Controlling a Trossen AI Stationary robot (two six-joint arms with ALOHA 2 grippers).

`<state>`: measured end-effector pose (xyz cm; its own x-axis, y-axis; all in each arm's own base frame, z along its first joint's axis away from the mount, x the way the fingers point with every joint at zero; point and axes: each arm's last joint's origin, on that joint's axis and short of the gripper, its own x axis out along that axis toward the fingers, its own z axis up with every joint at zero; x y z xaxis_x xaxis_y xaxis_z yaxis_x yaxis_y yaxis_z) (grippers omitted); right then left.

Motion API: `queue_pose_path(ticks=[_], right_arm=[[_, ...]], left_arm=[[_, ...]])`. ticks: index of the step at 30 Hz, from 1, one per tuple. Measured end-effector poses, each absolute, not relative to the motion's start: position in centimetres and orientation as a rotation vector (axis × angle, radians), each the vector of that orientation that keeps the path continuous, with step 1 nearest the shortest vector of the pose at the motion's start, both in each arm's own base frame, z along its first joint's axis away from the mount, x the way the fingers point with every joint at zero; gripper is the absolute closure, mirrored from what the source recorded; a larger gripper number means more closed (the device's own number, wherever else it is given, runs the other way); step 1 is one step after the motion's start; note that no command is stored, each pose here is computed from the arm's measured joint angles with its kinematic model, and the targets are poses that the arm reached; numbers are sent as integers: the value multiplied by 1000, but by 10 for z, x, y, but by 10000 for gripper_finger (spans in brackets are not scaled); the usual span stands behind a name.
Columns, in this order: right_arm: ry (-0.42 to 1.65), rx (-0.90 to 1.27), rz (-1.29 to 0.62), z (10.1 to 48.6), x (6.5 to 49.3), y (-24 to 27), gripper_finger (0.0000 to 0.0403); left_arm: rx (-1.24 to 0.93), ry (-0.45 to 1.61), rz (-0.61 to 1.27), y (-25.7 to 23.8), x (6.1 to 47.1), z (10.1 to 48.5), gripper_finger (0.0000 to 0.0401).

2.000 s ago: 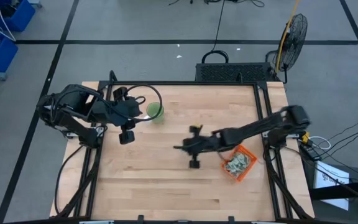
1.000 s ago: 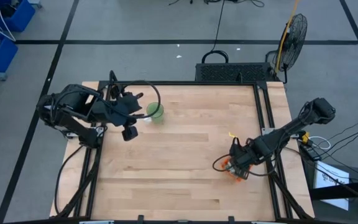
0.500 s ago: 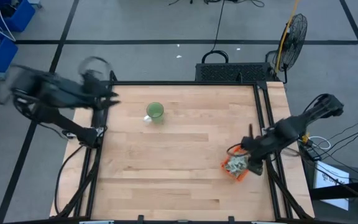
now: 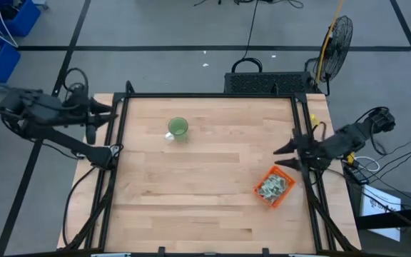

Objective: Pick and place Stevia / Truvia into bins
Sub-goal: Return to Home Position

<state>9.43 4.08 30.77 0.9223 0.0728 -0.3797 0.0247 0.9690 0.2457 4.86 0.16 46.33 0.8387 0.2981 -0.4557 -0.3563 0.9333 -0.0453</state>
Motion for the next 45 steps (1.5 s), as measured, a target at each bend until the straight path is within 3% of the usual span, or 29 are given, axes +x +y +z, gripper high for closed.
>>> queue_pose_path(ticks=[5, 10, 15, 22, 28, 45], right_arm=[[10, 157, 310, 295, 85, 42, 234], [-188, 161, 330, 258, 81, 40, 234], [-229, 216, 288, 228, 77, 36, 236], [-216, 197, 187, 224, 75, 32, 232], [-231, 229, 150, 222, 77, 31, 232], [-357, 314, 164, 205, 82, 34, 232]], left_arm=[[-161, 284, 304, 1, 51, 414, 281], [-194, 121, 252, -1, 55, 365, 281], [-233, -1, 232, 4, 38, 333, 281], [-256, -155, 194, 12, 7, 317, 281], [-261, -122, 158, 7, 20, 303, 281], [-362, -222, 77, -13, 85, 213, 281]])
